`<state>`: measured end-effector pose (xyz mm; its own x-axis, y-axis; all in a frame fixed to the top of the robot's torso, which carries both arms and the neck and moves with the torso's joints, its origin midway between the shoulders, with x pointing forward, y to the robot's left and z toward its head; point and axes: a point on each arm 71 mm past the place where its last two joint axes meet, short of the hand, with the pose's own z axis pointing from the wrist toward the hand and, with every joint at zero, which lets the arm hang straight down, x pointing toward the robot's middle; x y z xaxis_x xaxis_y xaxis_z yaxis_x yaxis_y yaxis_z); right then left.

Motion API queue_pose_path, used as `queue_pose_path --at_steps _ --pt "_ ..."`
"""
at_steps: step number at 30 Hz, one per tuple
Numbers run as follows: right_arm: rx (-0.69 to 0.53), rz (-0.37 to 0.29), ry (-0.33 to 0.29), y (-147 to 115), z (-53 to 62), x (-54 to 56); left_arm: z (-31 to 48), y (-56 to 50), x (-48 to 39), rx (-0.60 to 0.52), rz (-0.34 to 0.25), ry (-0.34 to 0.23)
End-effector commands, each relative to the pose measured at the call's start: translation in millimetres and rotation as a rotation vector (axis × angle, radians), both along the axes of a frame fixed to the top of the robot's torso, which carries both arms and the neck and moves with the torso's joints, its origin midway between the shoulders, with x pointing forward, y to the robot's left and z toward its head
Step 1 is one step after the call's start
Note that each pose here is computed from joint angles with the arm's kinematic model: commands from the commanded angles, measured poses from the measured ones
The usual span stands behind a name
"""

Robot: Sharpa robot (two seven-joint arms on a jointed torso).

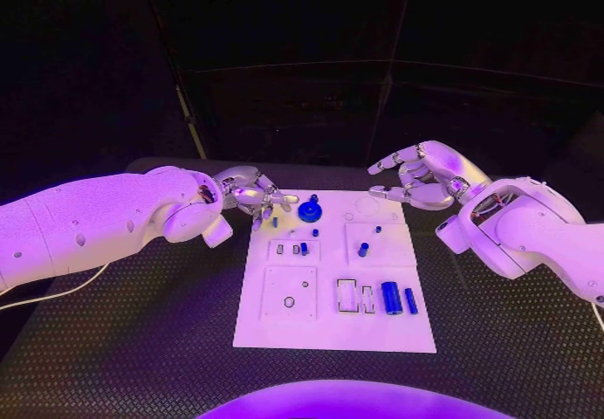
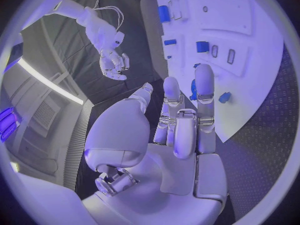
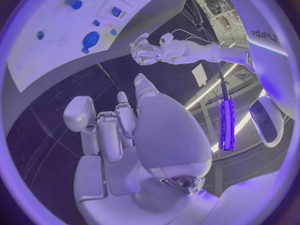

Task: Assemble the parts on the task board

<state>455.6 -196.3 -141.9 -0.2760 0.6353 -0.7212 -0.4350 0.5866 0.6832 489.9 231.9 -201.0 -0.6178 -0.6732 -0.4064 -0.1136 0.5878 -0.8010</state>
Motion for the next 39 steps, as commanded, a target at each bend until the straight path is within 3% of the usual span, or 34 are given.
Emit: queue_pose_path --at_steps 1,9,17,24,39 --pt "0.043 -0.013 0.051 -5 -1.0 5.1 -8.1 -1.9 -0.8 0.293 -0.040 0.029" --pt "0.038 -0.044 0.066 -9 -4.2 13.5 -14.5 -26.1 5.0 0.472 -0.087 0.033" --pt "0.032 -0.063 0.079 -7 -6.7 17.7 -22.0 -50.0 8.3 0.552 -0.149 0.046" --pt "0.027 -0.070 0.087 -5 -8.1 19.4 -28.7 -63.5 7.7 0.595 -0.211 0.080" --pt "0.018 -0.070 0.097 -1 -10.6 22.5 -32.0 -83.9 9.2 0.613 -0.256 0.085"
